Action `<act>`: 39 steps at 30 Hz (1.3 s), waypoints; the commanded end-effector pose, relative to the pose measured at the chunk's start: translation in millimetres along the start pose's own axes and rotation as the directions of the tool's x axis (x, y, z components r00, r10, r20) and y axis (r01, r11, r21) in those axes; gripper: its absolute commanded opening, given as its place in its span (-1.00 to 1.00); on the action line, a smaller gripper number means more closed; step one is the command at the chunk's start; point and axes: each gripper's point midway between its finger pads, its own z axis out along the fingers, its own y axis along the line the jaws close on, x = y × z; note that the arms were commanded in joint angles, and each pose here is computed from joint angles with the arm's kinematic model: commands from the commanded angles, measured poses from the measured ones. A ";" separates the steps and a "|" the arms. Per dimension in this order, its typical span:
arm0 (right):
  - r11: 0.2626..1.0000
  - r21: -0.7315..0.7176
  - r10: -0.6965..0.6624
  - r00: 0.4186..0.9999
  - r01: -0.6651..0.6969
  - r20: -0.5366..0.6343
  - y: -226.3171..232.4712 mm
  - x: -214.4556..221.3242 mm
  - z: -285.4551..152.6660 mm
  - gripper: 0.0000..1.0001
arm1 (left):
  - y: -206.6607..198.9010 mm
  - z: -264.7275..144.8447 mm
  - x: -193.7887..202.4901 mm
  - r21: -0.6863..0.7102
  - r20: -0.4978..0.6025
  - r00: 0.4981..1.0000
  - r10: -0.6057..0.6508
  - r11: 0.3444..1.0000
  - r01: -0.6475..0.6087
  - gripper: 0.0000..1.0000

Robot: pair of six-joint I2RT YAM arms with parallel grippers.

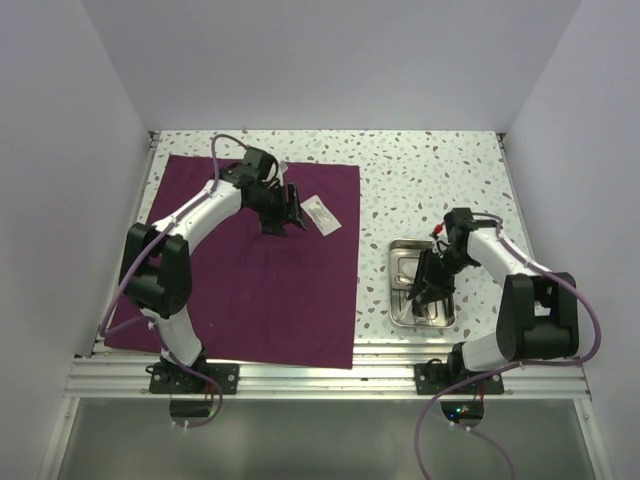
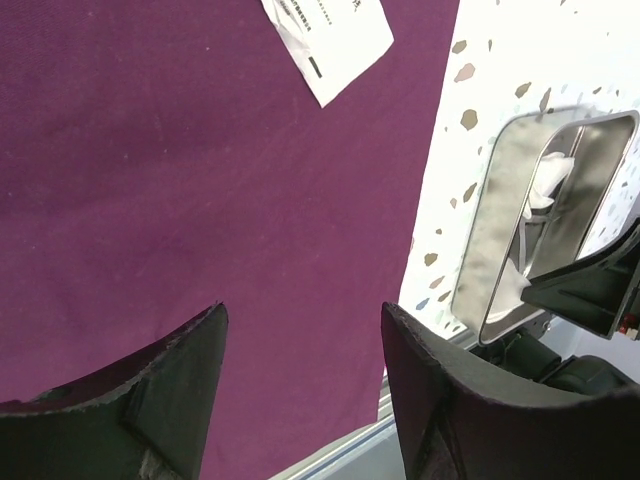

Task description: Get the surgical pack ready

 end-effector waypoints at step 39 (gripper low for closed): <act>0.883 0.031 -0.441 0.807 0.468 0.391 217.0 -173.1 -11.3 0.25 | 13.4 -14.7 -2.7 -0.135 0.082 0.996 0.016 0.991 -0.004 0.23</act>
